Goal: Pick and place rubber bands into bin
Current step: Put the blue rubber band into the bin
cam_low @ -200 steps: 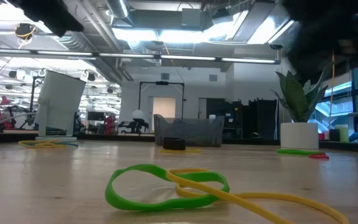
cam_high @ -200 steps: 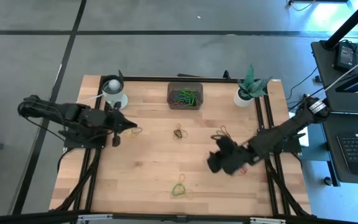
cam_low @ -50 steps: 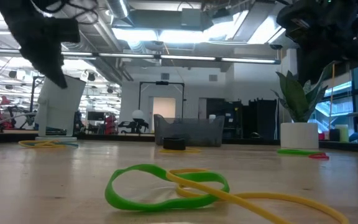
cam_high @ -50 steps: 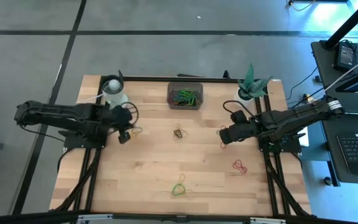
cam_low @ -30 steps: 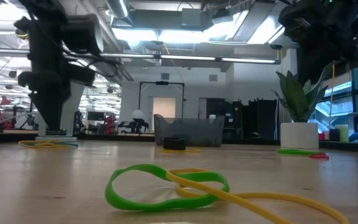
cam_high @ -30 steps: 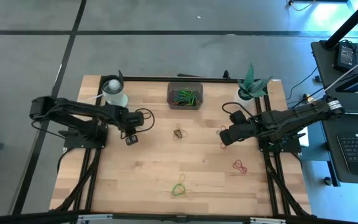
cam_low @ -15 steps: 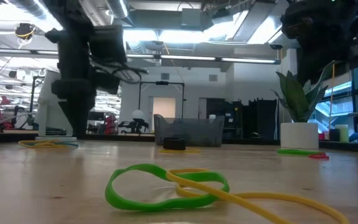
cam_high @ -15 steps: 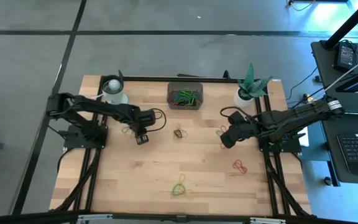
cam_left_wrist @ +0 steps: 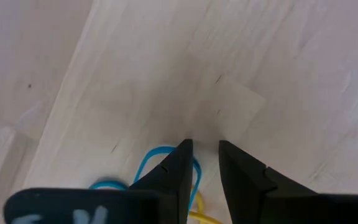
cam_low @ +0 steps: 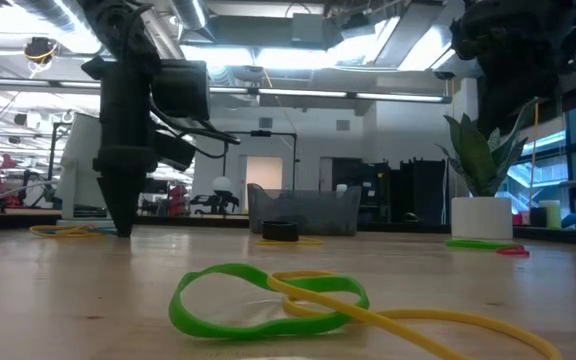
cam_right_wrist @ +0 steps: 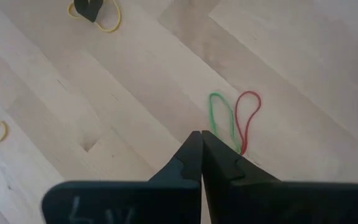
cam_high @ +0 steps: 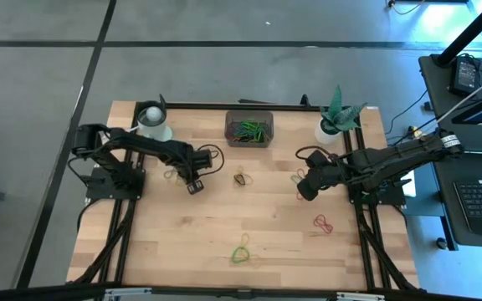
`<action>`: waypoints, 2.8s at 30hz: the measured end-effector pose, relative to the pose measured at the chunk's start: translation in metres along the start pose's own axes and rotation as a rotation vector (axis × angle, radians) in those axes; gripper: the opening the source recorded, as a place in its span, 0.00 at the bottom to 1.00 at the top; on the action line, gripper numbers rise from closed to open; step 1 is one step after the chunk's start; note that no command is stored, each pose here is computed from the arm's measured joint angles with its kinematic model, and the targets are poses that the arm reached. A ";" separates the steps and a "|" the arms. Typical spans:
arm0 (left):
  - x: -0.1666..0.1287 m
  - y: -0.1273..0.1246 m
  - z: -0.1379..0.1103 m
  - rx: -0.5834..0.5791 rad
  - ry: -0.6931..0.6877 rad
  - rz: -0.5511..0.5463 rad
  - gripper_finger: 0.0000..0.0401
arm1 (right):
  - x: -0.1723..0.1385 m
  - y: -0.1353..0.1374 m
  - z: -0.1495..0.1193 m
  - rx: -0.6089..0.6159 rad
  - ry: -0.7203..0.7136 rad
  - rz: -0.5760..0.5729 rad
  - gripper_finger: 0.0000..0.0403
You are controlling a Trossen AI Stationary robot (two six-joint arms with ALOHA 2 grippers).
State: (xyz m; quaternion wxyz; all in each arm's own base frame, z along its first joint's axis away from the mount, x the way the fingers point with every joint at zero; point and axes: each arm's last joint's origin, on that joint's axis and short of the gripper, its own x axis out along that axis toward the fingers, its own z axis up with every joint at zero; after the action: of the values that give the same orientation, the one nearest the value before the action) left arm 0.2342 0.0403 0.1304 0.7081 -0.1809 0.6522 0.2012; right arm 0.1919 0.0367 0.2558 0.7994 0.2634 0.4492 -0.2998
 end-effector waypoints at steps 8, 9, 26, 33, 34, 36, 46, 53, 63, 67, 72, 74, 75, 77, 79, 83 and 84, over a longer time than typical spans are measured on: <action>0.001 0.007 0.001 -0.223 0.022 0.005 0.15 | 0.000 0.000 0.000 -0.019 -0.009 -0.006 0.01; 0.001 0.008 0.001 -0.246 0.024 0.003 0.15 | 0.000 0.000 0.000 -0.022 -0.009 -0.006 0.01; -0.005 0.007 0.004 -0.357 0.054 0.009 0.01 | 0.000 0.000 0.000 -0.038 -0.009 -0.006 0.01; -0.036 0.004 0.017 -0.303 0.095 0.087 0.01 | 0.000 0.000 0.001 -0.034 -0.013 0.000 0.01; -0.040 0.004 0.018 -0.292 0.104 0.103 0.01 | 0.000 0.001 0.001 -0.033 -0.014 0.001 0.01; -0.051 0.001 0.023 -0.281 0.087 0.118 0.00 | 0.000 0.001 0.001 -0.032 -0.015 0.003 0.01; -0.085 -0.010 0.043 -0.206 -0.032 0.124 0.01 | 0.000 0.002 0.001 -0.028 -0.020 0.012 0.01; -0.076 -0.009 0.035 -0.256 0.026 0.091 0.10 | 0.000 0.003 0.003 -0.033 -0.032 0.030 0.01; -0.046 -0.004 0.016 -0.280 0.104 0.105 0.25 | 0.000 0.008 0.005 -0.053 -0.061 0.070 0.01; -0.035 -0.004 0.015 -0.284 0.077 0.055 0.25 | 0.000 0.008 0.005 -0.052 -0.062 0.071 0.01; -0.025 -0.004 0.013 -0.284 0.047 0.027 0.23 | -0.001 0.008 0.006 -0.048 -0.064 0.076 0.01; -0.023 -0.004 0.013 -0.270 0.038 0.028 0.22 | -0.001 0.008 0.006 -0.048 -0.064 0.076 0.01; -0.022 -0.004 0.012 -0.265 0.035 0.028 0.22 | -0.001 0.008 0.006 -0.048 -0.064 0.076 0.01; -0.019 -0.002 0.010 -0.262 0.038 0.032 0.21 | -0.001 0.008 0.006 -0.048 -0.064 0.076 0.01; -0.015 0.000 0.007 -0.268 0.054 0.035 0.21 | -0.001 0.008 0.006 -0.048 -0.064 0.076 0.01; -0.009 0.004 0.001 -0.272 0.080 0.045 0.21 | -0.001 0.008 0.006 -0.048 -0.064 0.076 0.01; -0.008 0.004 0.000 -0.270 0.076 0.043 0.21 | -0.001 0.008 0.006 -0.048 -0.064 0.076 0.01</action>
State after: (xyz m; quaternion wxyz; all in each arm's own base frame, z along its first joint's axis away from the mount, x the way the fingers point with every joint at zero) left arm 0.2319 0.0434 0.1385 0.6478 -0.2682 0.6491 0.2952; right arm 0.2007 0.0386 0.2600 0.8302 0.2513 0.4200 -0.2668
